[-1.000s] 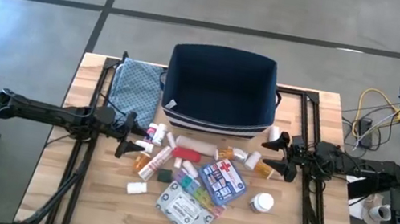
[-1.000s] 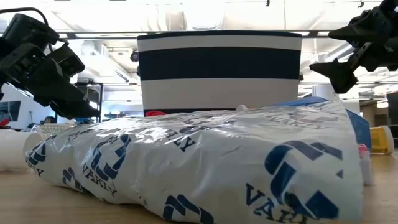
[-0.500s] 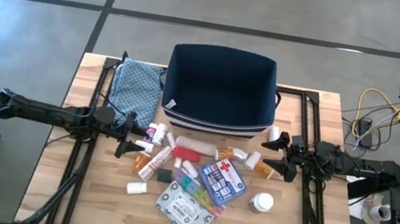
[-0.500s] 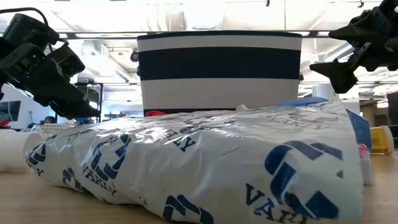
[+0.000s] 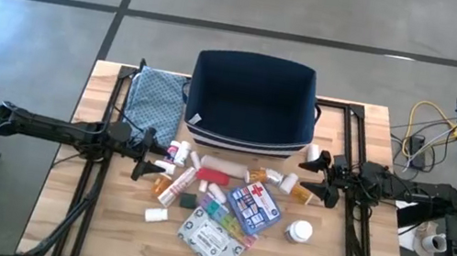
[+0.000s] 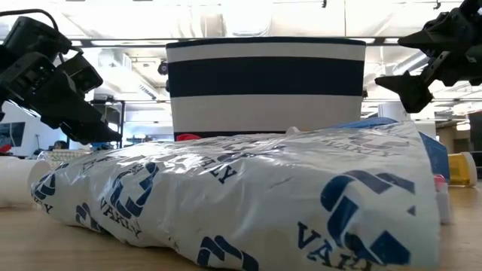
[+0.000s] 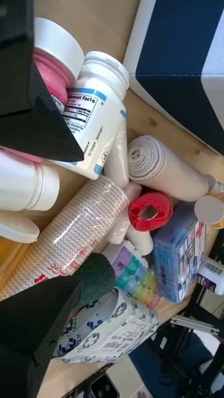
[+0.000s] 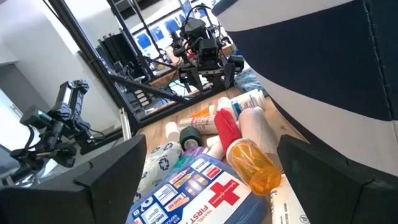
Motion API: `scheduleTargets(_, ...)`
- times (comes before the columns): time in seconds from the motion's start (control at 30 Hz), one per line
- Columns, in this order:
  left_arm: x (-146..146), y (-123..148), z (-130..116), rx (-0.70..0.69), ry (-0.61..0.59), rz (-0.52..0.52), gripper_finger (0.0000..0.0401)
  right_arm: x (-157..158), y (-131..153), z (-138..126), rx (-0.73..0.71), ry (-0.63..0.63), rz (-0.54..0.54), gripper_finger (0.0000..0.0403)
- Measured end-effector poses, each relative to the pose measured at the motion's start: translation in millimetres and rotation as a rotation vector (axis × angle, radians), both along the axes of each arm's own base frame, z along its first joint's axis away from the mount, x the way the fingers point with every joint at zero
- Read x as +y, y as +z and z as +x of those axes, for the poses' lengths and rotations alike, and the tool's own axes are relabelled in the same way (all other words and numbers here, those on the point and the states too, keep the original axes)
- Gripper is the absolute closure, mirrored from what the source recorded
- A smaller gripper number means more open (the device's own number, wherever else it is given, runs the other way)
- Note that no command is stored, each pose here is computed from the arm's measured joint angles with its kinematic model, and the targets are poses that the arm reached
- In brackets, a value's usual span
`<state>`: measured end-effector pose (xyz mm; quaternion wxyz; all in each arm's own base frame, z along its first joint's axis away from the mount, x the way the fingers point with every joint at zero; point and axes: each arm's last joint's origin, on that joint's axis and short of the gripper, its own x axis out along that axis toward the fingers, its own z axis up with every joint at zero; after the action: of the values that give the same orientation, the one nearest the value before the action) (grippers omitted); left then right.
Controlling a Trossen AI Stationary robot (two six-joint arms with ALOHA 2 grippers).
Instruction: Pick & place medical supplies in basket/bin
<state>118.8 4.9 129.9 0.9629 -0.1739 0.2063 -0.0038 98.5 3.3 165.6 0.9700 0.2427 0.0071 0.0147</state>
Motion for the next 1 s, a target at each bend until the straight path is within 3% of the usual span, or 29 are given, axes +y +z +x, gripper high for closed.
scheduleTargets(1.0,0.0,-0.1,0.0,0.0,0.0,0.0,0.0107,0.0,1.2,0.1,-0.012,0.0,0.016,0.0053)
